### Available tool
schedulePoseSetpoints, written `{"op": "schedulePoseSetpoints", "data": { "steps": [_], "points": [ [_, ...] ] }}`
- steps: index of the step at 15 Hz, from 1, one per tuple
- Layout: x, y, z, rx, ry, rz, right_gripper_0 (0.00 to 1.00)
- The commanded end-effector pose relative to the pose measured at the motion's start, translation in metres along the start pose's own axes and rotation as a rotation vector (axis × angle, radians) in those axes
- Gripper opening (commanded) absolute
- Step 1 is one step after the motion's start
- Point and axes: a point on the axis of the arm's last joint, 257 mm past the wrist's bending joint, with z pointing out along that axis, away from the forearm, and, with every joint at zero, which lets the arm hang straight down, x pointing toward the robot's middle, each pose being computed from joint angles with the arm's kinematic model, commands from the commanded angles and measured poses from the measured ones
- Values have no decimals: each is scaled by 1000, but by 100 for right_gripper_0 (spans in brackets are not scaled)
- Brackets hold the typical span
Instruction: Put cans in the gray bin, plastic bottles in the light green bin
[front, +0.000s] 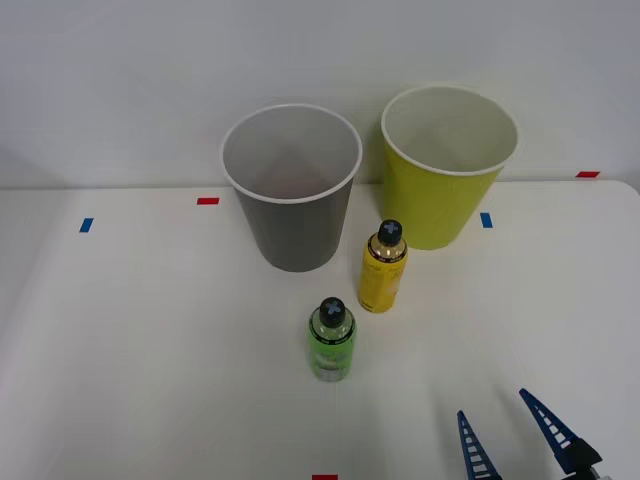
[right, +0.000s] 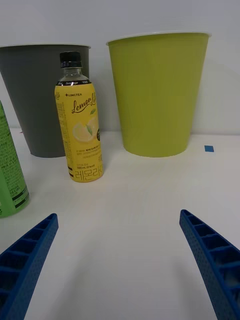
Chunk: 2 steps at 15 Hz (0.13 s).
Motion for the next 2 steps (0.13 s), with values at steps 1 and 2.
{"op": "schedulePoseSetpoints", "data": {
  "steps": [1, 2],
  "points": [
    [0, 0, 0, 0, 0, 0, 83],
    [0, 0, 0, 0, 0, 0, 83]
  ]
}}
